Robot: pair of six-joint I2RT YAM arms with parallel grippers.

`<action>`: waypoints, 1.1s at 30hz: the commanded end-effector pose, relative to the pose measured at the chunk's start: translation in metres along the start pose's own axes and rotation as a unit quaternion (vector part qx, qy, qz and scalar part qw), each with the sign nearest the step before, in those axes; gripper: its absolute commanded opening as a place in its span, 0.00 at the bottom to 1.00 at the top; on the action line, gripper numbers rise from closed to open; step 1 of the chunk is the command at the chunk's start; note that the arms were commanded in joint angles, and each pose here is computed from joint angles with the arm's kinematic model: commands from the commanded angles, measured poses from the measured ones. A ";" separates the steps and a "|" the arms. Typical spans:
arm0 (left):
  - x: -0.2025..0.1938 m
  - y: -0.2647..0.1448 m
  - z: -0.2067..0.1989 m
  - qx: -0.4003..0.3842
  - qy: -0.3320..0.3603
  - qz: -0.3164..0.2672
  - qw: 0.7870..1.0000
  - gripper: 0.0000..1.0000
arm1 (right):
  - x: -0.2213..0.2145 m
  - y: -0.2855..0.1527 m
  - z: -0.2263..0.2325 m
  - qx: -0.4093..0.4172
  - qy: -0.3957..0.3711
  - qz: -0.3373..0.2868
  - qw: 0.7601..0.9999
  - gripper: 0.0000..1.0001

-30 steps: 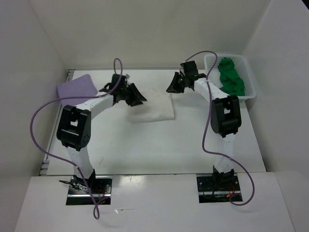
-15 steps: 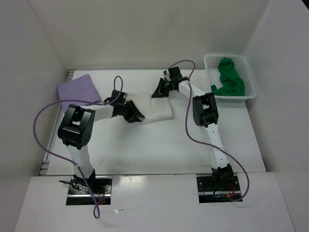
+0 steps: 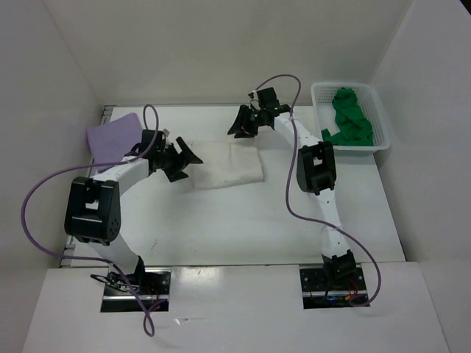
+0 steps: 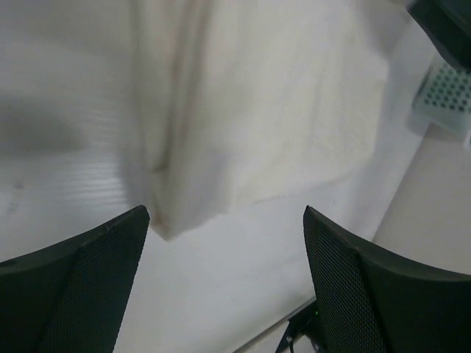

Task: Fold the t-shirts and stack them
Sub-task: Fold the long partially folded tshirt into a neat square, then put the neatly folded tshirt into the corner of the board with the left arm

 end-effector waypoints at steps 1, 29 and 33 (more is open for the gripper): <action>0.007 0.011 0.035 0.050 0.000 0.009 0.999 0.92 | 0.015 -0.084 0.091 0.044 -0.085 -0.075 0.993 0.49; 0.213 -0.036 -0.084 -0.102 0.031 -0.167 0.980 0.00 | -0.098 -0.257 0.053 0.029 -0.022 -0.169 0.985 0.51; 0.230 -0.106 -0.011 -0.078 -0.026 -0.230 0.970 0.08 | -0.101 -0.254 0.054 0.041 -0.021 -0.154 0.987 0.51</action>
Point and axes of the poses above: each gripper's point midway between its finger pads, its own y axis out along the fingers, its own z axis along the line the jaws close on, x = y × z, the point moved 6 cm from there along -y, back along the fingers, and after that the axes turned 2 degrees about y, right-handed, at the moved point
